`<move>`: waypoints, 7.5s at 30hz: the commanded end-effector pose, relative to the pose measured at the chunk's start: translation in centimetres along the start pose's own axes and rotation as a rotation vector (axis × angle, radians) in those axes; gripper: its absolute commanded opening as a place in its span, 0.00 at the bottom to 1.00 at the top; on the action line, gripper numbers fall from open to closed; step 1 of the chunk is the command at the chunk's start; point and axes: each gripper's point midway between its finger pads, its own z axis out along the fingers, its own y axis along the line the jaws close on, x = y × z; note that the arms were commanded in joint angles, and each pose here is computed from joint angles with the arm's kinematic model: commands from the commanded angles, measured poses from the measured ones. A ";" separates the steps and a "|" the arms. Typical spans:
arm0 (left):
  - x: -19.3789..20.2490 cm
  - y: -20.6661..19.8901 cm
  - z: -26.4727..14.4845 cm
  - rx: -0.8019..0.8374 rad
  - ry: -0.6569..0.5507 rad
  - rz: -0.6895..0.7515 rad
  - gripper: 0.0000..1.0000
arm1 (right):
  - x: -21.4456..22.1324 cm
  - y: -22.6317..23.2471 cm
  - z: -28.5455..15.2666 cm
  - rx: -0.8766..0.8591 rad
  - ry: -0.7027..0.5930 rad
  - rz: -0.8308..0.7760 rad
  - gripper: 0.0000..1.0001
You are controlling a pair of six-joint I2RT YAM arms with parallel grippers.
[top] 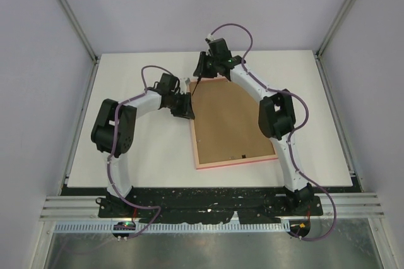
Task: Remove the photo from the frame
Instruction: Release the photo frame item from the photo frame.
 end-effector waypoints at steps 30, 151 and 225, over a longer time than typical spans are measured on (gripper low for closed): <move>-1.0 0.5 0.6 0.081 -0.039 -0.044 0.25 | -0.9 0.1 0.9 -0.007 -0.019 0.030 0.08; -0.1 -0.5 1.4 -0.011 0.033 -0.046 0.27 | 3.1 1.7 -2.1 -0.051 0.114 -0.191 0.08; -1.0 2.5 0.0 -0.145 0.011 -0.074 0.16 | 6.8 0.9 -5.5 -0.009 0.264 -0.302 0.08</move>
